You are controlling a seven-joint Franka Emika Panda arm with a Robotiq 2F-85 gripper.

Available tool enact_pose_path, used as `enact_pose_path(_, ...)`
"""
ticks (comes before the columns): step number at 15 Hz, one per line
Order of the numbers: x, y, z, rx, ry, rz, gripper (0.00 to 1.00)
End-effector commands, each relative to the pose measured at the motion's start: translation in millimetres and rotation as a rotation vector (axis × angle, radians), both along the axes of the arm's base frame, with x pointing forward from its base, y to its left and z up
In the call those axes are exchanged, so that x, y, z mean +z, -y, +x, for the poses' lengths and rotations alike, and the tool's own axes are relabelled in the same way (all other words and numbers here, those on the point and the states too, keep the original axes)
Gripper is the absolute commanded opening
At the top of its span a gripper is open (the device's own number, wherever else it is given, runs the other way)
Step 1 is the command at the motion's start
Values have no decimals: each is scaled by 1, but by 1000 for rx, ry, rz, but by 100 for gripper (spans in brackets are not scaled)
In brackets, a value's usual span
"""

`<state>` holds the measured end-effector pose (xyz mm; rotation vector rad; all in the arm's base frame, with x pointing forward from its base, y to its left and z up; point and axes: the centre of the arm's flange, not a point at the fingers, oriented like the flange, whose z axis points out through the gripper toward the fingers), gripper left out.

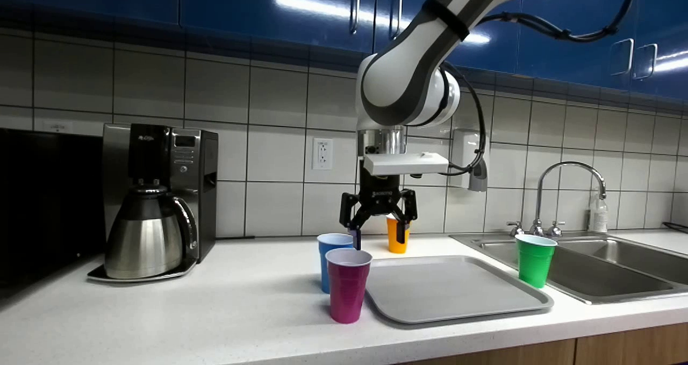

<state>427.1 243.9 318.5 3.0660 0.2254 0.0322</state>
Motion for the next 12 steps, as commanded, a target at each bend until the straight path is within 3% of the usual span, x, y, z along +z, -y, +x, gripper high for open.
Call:
enact_pose_path(1, -7, -18, 9, -1, 10, 16, 100)
enact_pose_path(12, -26, -20, 34, -1, 29, 33, 100)
